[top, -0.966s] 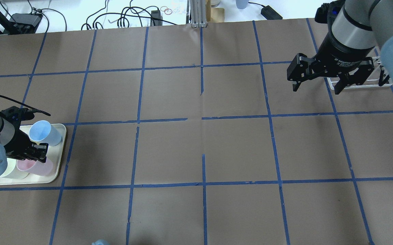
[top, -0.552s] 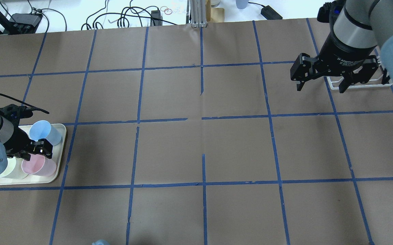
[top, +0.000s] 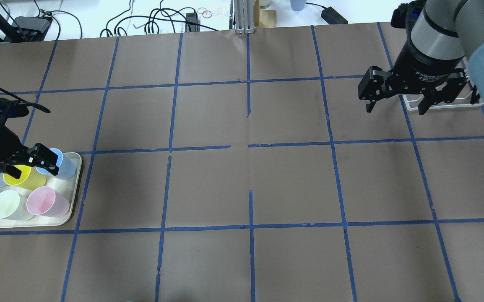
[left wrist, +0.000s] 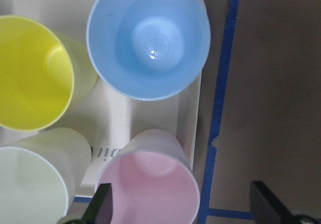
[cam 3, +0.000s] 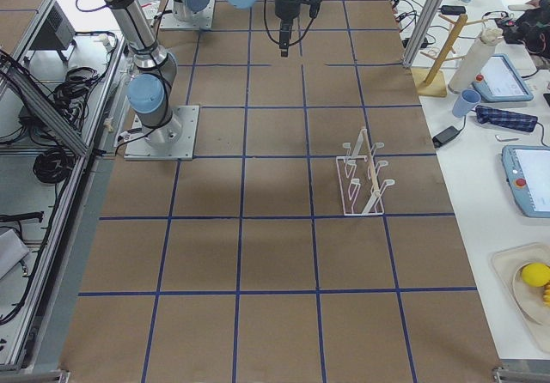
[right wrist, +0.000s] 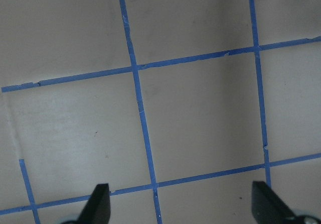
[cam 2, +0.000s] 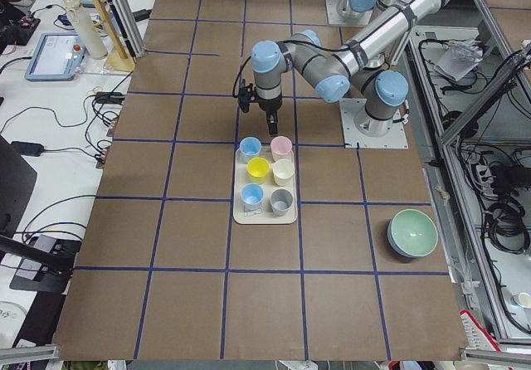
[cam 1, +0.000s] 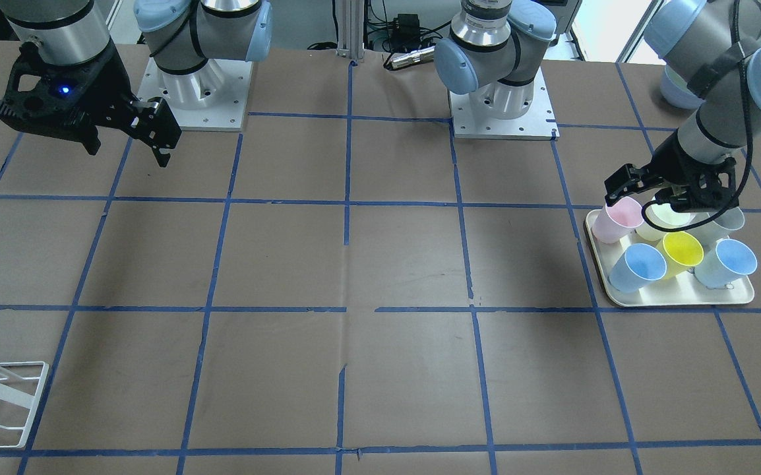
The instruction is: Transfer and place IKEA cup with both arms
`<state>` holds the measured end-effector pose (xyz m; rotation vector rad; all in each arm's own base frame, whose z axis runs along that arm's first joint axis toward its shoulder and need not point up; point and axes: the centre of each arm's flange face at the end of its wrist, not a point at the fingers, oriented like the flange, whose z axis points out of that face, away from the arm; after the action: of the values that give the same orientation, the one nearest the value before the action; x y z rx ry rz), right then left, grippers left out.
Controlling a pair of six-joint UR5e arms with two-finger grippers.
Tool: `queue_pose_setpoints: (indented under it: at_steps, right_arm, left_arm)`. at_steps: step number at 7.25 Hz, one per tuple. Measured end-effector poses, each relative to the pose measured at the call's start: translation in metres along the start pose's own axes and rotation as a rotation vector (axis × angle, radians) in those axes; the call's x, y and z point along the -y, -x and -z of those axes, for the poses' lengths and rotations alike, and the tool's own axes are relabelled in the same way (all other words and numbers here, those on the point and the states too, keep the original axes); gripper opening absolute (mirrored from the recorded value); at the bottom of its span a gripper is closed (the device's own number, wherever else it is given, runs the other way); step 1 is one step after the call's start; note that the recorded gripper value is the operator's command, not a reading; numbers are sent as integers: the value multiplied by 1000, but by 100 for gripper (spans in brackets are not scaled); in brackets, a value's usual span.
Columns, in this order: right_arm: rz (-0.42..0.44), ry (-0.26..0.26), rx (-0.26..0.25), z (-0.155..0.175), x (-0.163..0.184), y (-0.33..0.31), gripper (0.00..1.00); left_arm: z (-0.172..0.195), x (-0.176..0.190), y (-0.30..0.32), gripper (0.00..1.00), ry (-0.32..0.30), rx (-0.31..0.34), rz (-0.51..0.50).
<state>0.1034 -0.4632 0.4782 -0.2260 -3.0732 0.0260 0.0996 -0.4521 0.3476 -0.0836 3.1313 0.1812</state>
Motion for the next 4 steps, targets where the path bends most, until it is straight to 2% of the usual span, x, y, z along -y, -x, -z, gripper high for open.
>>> queue_pose_setpoints:
  at_steps: [2, 4]
  right_arm:
    - [-2, 1, 0, -1, 1, 0, 100]
    - [-7, 8, -3, -2, 0, 0, 100]
  left_arm:
    - [67, 16, -91, 100, -13, 18, -15]
    - [110, 15, -160, 100, -75, 22, -60]
